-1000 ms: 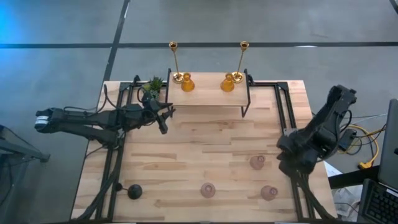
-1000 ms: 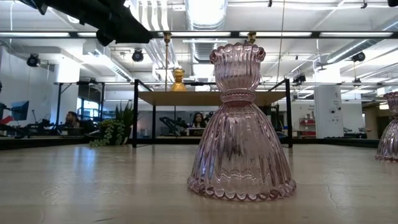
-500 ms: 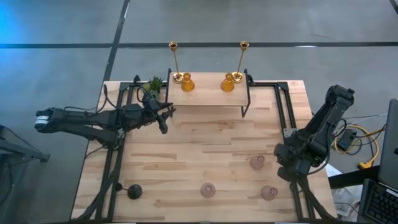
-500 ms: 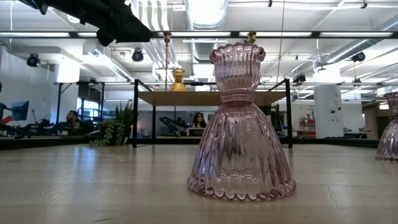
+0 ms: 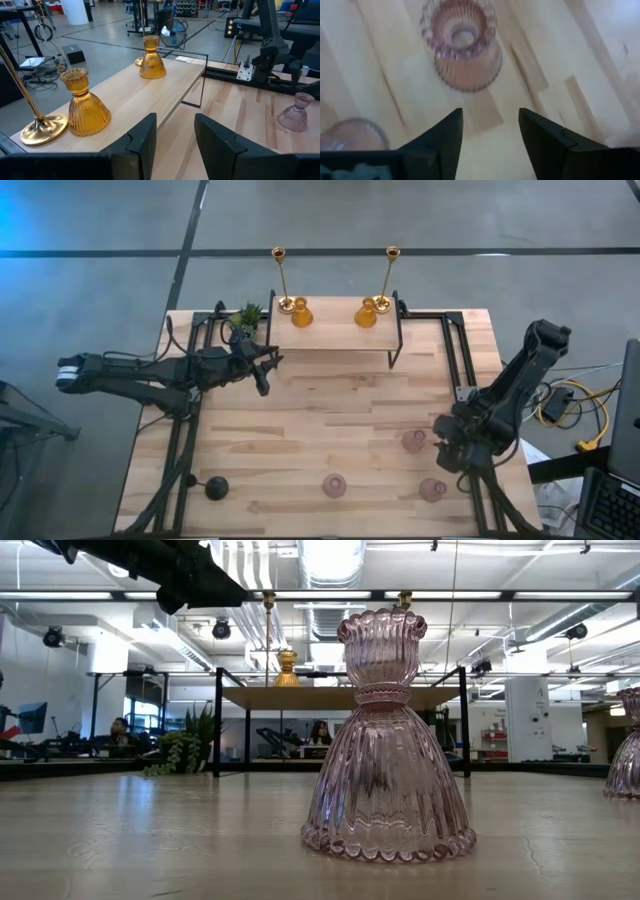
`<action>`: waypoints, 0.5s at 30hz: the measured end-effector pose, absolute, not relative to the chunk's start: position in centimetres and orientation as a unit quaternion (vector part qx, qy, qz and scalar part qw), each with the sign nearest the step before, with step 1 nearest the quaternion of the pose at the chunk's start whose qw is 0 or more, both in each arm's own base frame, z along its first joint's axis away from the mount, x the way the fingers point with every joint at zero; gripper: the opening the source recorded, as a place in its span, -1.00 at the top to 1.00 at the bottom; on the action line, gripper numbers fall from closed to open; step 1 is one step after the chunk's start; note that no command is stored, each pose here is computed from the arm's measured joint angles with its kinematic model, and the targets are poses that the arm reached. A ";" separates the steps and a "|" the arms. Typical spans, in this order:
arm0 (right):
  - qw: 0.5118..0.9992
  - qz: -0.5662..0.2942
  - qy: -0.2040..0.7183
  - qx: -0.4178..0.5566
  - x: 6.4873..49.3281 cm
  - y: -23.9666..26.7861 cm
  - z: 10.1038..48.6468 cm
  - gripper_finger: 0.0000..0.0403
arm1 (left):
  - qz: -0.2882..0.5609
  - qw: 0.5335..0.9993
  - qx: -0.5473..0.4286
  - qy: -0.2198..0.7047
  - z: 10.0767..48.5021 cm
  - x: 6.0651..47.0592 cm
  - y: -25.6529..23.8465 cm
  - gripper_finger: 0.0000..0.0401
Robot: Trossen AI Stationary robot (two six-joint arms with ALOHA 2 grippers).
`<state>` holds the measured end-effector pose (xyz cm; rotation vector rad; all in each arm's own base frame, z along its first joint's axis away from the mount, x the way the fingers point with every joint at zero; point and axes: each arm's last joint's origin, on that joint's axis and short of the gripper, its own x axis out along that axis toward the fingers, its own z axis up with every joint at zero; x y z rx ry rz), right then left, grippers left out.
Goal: Pick & Place candle stick holders
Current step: Put the top right pink glass candle holder on the shelf
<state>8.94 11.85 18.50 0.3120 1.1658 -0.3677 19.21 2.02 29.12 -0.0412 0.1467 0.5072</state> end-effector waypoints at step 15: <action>0.848 -0.215 0.468 0.126 10.6 13.4 15.7 -0.16 | 0.248 0.966 -0.013 0.075 29.1 19.2 2.0 0.31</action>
